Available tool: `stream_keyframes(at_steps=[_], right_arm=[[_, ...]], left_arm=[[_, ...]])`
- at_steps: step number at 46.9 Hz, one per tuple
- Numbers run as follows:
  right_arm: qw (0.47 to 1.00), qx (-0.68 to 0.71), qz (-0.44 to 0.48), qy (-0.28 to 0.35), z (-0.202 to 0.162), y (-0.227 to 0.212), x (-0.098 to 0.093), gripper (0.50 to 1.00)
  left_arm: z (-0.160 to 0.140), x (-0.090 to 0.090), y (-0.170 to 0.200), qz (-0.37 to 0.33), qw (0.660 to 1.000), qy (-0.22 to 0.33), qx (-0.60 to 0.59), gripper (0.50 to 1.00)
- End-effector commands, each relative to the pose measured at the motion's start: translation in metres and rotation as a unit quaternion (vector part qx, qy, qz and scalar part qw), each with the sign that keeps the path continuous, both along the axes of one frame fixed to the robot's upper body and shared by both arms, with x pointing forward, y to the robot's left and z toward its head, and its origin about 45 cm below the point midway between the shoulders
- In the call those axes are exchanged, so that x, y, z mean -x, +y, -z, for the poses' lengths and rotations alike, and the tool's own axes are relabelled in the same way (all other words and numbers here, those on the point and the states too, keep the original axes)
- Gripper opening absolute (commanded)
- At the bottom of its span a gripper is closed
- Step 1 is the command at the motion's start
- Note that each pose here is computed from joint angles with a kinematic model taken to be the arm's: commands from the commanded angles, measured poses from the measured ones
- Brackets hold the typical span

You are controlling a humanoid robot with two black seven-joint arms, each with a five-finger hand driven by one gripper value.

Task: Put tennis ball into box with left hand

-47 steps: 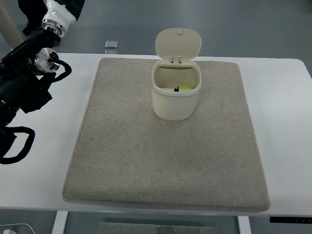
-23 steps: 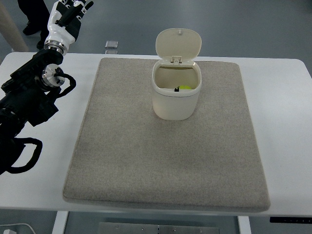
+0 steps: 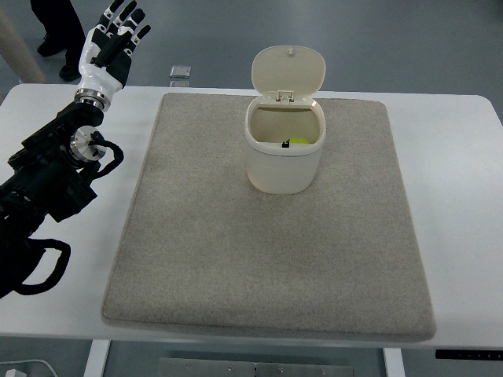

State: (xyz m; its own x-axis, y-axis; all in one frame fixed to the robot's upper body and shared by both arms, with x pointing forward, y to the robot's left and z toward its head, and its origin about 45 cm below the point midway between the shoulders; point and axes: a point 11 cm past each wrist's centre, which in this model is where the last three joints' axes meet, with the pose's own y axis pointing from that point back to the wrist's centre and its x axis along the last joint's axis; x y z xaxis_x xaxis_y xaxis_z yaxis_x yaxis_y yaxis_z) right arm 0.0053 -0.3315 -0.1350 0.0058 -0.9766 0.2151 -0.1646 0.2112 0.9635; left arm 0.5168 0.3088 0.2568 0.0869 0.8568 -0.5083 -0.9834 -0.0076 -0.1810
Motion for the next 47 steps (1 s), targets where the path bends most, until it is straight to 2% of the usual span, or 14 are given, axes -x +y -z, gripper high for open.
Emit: stream_keyframes(at_steps=[1,10,21,47], right_arm=[[1.0,0.0,0.0,0.0,0.0,0.0,0.0,0.938],[1.0,0.0,0.0,0.0,0.0,0.0,0.0,0.938],[1.0,0.0,0.0,0.0,0.0,0.0,0.0,0.938],[1.0,0.0,0.0,0.0,0.0,0.0,0.0,0.938]], left_arm=[[0.001,0.0,-0.002,0.002,1.0,0.001,-0.001,0.803],[0.02,0.006,-0.006,0.0,1.0,0.021,0.002,0.806],[0.041,0.017,0.006,-0.014,0.999,0.04,0.006,0.808],[0.022,0.013,0.029,-0.029,0.999,0.024,-0.005,0.812]])
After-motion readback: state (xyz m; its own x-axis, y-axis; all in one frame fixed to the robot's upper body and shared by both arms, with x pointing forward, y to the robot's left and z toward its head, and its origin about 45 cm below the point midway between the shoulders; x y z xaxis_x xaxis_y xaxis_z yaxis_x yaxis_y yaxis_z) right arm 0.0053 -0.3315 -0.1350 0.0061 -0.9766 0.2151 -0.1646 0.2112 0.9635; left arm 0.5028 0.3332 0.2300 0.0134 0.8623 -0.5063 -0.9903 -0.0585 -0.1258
